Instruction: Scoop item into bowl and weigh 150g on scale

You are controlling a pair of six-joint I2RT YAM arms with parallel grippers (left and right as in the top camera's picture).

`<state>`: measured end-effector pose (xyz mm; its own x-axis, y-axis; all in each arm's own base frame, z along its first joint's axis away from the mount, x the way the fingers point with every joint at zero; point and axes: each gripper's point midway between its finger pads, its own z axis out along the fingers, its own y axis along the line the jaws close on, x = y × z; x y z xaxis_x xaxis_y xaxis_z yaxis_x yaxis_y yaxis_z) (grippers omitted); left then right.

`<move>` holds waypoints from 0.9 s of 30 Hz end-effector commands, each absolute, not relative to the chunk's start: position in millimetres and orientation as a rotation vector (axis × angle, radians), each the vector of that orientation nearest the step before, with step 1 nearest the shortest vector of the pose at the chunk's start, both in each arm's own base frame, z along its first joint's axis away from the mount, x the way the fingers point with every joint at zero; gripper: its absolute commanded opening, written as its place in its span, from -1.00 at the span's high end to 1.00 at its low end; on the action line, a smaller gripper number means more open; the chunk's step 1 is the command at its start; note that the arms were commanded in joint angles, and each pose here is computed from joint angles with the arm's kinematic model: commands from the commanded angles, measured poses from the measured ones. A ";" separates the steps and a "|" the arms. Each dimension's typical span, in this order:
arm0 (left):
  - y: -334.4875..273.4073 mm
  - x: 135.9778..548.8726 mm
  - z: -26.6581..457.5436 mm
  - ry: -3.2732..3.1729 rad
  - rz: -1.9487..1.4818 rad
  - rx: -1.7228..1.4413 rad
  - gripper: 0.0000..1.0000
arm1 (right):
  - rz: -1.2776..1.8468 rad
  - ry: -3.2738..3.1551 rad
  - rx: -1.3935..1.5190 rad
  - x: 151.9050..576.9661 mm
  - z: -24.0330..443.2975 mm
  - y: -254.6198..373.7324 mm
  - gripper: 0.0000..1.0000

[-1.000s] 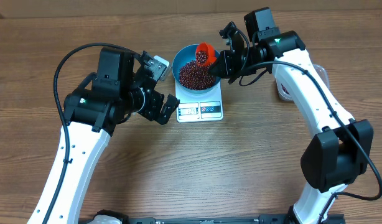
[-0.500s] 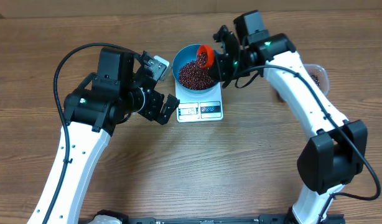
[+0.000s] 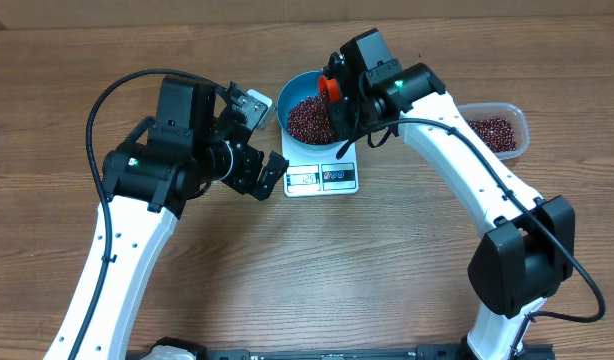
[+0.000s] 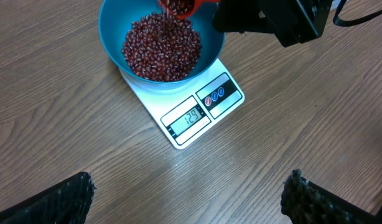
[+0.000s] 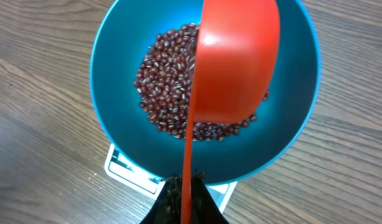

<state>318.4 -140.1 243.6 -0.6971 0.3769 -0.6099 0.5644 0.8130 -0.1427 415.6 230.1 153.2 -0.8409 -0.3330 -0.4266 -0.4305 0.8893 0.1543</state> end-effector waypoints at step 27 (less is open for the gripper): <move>-141.3 320.9 247.5 2.402 -0.432 0.709 -0.99 | 0.955 2.596 -0.405 427.1 193.9 209.7 0.93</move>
<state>318.3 -140.0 243.5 -0.6973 0.3770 -0.6096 0.5644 0.8131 -0.1428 425.3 200.8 176.7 -0.9154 -0.1396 -0.3776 -0.3401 0.7702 0.5395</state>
